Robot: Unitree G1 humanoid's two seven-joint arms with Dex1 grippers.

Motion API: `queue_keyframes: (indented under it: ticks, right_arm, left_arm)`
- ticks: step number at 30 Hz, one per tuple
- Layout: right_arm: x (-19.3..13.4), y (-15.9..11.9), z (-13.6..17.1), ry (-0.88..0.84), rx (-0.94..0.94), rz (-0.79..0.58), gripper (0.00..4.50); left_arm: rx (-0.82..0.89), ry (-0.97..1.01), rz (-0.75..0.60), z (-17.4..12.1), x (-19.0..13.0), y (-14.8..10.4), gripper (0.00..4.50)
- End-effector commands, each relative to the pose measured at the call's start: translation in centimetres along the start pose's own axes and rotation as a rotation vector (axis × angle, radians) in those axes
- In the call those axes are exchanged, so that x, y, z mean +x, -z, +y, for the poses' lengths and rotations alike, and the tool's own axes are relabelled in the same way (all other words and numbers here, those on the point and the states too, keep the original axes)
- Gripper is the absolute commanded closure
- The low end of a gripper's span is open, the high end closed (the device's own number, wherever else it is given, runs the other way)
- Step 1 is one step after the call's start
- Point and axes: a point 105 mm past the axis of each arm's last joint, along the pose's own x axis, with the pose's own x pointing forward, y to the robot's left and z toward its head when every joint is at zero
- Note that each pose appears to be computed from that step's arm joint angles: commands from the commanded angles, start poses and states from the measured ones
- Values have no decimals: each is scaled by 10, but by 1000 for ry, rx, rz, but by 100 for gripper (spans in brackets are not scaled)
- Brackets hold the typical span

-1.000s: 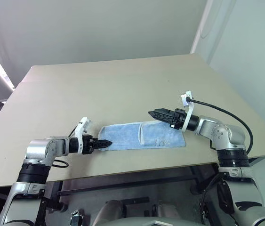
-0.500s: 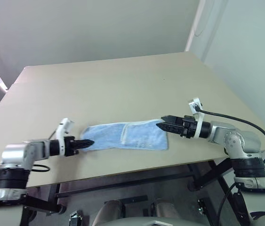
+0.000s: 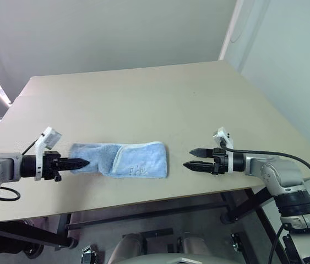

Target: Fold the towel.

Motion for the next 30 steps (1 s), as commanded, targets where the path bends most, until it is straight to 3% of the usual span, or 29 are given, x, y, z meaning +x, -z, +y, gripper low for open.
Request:
queue_keyframes:
  ticks: [1,19,30]
  right_arm:
    - [1,-7,0,7,-45,-10,0]
    - [-7,5,2,105,5,-76,0]
    - [-11,10,2,157,26,-108,0]
  left_arm:
    - [68,63,47,-12,10,-10,446]
    - [281,315,263,-17,86,-57,446]
    - [363,401,344,-23,133,-55,446]
